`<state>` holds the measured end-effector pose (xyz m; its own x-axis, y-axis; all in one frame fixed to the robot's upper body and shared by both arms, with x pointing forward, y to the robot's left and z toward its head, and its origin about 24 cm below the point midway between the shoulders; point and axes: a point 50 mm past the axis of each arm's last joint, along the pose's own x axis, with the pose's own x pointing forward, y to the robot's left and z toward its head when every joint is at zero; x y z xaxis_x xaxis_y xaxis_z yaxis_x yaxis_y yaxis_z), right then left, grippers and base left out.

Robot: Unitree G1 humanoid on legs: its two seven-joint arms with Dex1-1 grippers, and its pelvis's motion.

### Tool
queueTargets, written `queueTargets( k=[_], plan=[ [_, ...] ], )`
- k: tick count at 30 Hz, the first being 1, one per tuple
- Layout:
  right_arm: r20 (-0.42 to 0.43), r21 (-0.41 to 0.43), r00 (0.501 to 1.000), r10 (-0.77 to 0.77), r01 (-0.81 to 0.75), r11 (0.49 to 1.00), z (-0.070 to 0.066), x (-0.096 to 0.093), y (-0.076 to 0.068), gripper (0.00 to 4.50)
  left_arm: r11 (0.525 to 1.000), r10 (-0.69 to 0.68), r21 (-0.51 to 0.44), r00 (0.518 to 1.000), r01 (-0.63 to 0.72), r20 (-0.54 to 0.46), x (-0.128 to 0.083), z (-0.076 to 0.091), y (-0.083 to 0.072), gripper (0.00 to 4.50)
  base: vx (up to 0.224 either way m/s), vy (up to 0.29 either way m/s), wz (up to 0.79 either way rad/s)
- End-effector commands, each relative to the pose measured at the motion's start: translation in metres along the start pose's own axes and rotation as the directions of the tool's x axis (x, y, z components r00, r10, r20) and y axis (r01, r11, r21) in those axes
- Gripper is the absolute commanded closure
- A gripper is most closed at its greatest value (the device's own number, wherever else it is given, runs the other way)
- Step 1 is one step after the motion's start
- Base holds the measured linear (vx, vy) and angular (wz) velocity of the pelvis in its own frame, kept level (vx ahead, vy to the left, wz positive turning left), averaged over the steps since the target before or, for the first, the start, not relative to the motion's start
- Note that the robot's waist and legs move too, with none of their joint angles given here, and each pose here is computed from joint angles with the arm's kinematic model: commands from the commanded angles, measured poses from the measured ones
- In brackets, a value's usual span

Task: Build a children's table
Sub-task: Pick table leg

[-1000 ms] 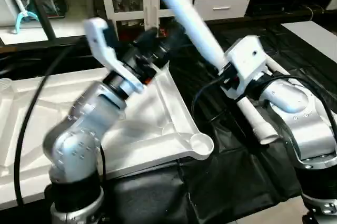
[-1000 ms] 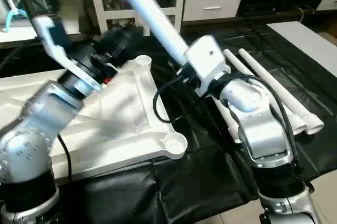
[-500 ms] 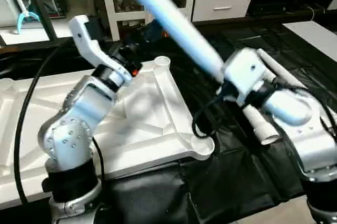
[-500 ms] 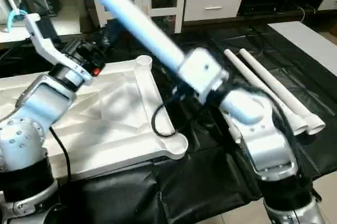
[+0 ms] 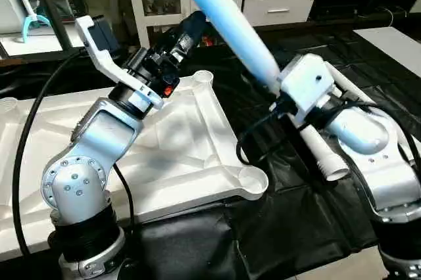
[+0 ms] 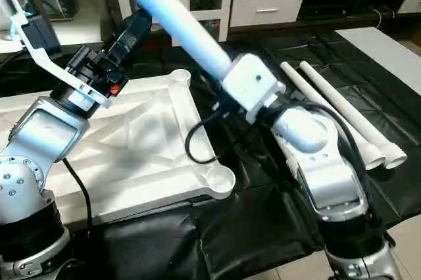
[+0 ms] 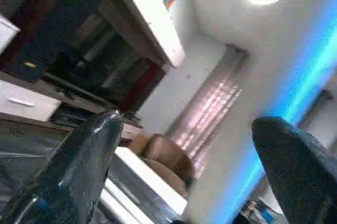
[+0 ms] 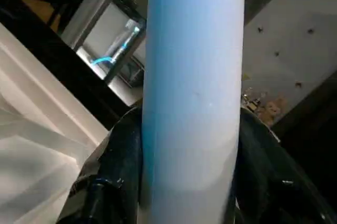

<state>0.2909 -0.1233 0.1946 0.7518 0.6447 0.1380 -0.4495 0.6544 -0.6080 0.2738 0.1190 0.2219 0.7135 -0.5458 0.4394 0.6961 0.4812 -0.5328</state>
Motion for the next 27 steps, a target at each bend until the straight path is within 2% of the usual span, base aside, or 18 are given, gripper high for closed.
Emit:
queueTargets(
  k=[1,2,6,9,10,13,23,25,27],
  plan=[
    [-0.018,0.002,0.999,-0.045,0.045,0.999,-0.002,-0.001,-0.007,2.64,0.999,-0.052,0.003,0.999,0.052,-0.015,0.000,-0.001,-0.009,0.00,0.000,0.000,0.00],
    [-0.022,0.022,0.998,-0.063,0.063,0.998,-0.002,0.000,-0.008,2.64,0.999,-0.054,0.004,0.998,0.054,-0.023,-0.001,-0.001,-0.008,0.00,0.000,0.000,0.00],
    [-0.050,0.013,0.998,-0.027,0.028,1.000,-0.006,-0.001,-0.004,2.64,0.998,-0.053,0.015,0.998,0.053,-0.018,-0.001,0.000,-0.008,0.00,0.000,0.000,0.00],
    [-0.099,0.006,0.995,0.030,-0.030,1.000,-0.013,-0.002,0.004,2.64,0.998,-0.062,0.019,0.998,0.062,-0.008,0.000,0.001,-0.009,0.00,0.000,0.000,0.00],
    [-0.115,-0.002,0.991,0.068,-0.069,0.998,-0.016,-0.005,0.012,2.64,0.997,-0.070,0.020,0.998,0.070,-0.004,0.001,0.002,-0.011,0.00,0.000,0.000,0.00],
    [-0.122,-0.005,0.989,0.086,-0.087,0.996,-0.017,-0.005,0.017,2.64,0.998,-0.053,0.026,0.999,0.053,0.001,0.002,0.003,-0.009,0.00,0.000,0.000,0.00],
    [-0.151,-0.024,0.985,0.088,-0.093,0.995,-0.021,-0.005,0.019,2.64,0.999,0.006,0.038,1.000,-0.007,0.022,0.002,0.005,-0.002,0.00,0.000,0.000,0.00],
    [-0.152,-0.026,0.985,0.087,-0.092,0.995,-0.021,-0.005,0.019,2.64,0.999,0.030,0.039,0.999,-0.031,0.026,0.003,0.005,0.001,0.30,0.000,0.000,0.00],
    [-0.150,-0.036,0.984,0.092,-0.098,0.995,-0.020,-0.005,0.021,2.64,0.996,0.082,0.039,0.996,-0.084,0.045,0.003,0.006,0.008,0.37,0.000,0.000,0.00]
  ],
)
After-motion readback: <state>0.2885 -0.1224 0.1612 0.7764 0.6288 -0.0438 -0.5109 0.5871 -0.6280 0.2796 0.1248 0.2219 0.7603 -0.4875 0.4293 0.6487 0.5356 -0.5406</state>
